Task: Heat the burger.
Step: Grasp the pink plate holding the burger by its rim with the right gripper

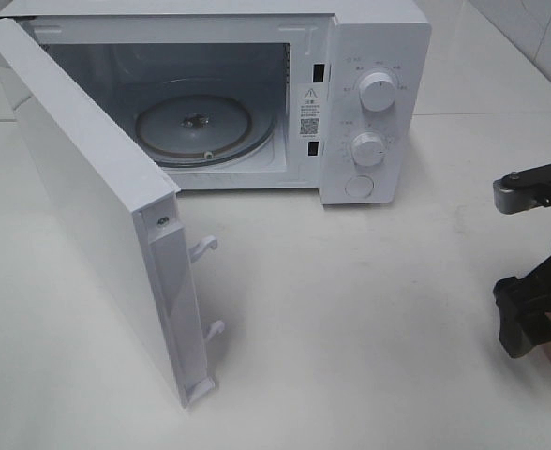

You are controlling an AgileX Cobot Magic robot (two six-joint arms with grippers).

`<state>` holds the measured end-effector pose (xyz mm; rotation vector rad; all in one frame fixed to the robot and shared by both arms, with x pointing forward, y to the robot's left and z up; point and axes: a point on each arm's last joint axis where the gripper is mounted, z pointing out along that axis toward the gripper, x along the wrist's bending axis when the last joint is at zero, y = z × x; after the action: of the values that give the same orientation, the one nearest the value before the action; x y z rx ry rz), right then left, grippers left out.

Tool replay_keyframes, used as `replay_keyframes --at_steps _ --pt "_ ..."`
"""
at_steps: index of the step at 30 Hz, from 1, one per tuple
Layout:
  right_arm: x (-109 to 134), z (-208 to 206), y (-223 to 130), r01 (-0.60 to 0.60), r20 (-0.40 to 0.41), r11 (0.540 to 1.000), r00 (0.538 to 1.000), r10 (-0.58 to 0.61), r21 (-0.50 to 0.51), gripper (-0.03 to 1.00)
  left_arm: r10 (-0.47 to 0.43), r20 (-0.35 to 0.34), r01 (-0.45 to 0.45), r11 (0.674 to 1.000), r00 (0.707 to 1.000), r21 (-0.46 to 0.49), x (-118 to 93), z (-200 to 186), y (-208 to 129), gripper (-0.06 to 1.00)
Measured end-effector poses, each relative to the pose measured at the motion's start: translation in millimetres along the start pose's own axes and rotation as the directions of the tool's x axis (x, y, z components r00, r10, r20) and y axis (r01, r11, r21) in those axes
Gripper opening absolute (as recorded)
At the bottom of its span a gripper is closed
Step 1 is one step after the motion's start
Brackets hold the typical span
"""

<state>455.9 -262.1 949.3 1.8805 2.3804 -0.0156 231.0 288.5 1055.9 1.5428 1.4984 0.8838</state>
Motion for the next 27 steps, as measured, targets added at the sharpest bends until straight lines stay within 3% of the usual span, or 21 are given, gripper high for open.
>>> replay_keyframes --at_steps 27 --pt "-20 66 16 -0.064 0.002 0.993 0.998 0.064 0.095 0.92 0.0 0.0 0.0 1.0 1.0 0.0 0 0 0 0.99"
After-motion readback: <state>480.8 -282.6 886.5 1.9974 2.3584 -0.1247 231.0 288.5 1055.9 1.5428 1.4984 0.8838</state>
